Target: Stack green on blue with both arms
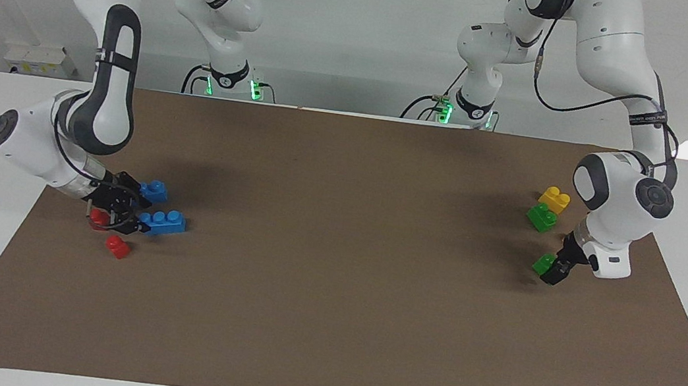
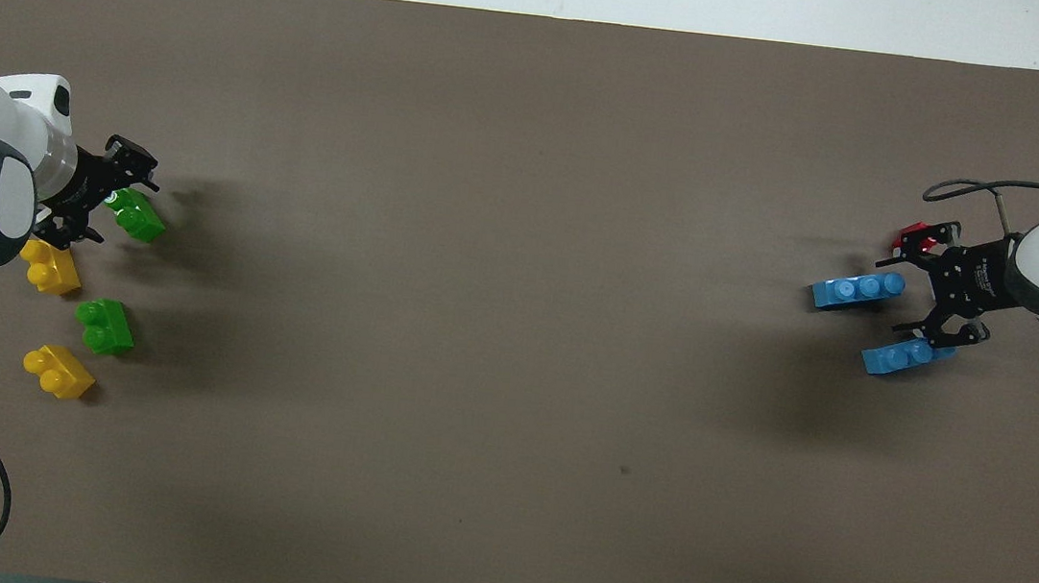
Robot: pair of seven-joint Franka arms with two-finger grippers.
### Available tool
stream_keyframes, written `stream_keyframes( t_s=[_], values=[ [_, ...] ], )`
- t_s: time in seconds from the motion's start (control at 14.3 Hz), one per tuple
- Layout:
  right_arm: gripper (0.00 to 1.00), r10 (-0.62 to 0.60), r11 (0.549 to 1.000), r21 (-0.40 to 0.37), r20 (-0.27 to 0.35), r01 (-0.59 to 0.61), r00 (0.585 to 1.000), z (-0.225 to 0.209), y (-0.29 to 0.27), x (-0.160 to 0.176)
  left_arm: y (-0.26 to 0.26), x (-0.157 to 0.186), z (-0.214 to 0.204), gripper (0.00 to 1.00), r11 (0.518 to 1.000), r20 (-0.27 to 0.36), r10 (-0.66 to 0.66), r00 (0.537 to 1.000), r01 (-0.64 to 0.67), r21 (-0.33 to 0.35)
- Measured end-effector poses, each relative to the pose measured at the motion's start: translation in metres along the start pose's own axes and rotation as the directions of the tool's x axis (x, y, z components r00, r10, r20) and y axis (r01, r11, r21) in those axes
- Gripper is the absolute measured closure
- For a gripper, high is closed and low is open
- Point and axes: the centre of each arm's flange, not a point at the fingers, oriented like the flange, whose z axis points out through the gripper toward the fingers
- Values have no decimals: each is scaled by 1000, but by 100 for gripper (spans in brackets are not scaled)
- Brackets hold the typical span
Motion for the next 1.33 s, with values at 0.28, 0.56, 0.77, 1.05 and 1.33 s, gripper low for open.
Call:
stream_keyframes(
  t_s=[0.28,0.56,0.77,1.05,1.33],
  values=[
    [47,1,1000,10,-10,-1,1000,0,0,1,-7,8,0,10,1000,-9,26,1000,-26,-8],
    [66,-19,999,29,-28,20,999,-2,-9,-7,-4,8,0,10,999,-23,33,999,-34,-19],
    [66,-79,995,57,-55,82,995,-11,-39,-40,-4,8,2,10,999,-29,34,999,-35,-24],
    [66,-56,990,132,-28,59,998,-27,-78,-92,-3,7,9,19,999,-28,38,999,-39,-24],
    [66,-23,988,151,13,21,1000,-22,-104,-152,-2,6,10,39,999,-31,42,999,-42,-27]
  ],
)
